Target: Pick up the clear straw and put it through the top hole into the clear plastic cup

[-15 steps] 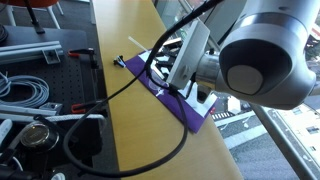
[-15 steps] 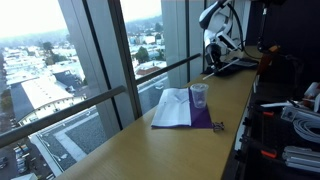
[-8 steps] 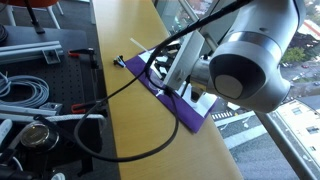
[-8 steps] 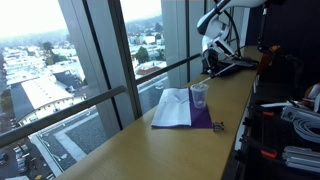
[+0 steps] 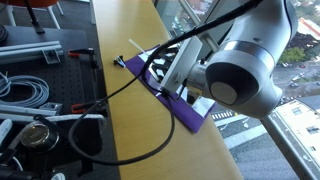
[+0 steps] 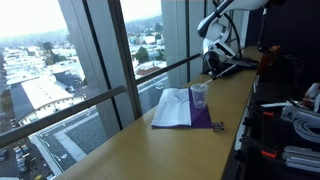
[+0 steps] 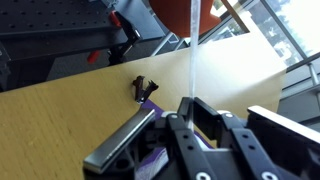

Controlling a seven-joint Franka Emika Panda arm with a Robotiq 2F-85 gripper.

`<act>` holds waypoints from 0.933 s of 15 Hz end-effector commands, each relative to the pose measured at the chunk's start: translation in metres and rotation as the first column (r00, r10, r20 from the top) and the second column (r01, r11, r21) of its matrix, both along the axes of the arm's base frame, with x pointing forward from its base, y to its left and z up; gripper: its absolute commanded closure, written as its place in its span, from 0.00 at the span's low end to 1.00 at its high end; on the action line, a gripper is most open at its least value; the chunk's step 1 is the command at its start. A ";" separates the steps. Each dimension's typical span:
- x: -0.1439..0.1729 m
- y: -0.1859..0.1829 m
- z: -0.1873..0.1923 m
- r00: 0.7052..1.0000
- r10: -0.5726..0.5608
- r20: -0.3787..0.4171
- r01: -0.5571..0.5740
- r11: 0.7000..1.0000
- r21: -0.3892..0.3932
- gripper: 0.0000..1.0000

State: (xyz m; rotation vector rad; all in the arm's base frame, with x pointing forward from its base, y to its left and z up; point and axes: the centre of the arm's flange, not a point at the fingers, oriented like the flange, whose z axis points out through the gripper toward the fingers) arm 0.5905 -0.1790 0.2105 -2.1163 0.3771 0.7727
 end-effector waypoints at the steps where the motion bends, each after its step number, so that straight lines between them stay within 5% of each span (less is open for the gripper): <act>1: 0.009 -0.014 0.010 1.000 -0.019 0.003 0.019 1.000 0.021 0.98; 14: 0.015 0.004 0.005 1.000 -0.017 0.018 0.016 0.998 0.061 0.98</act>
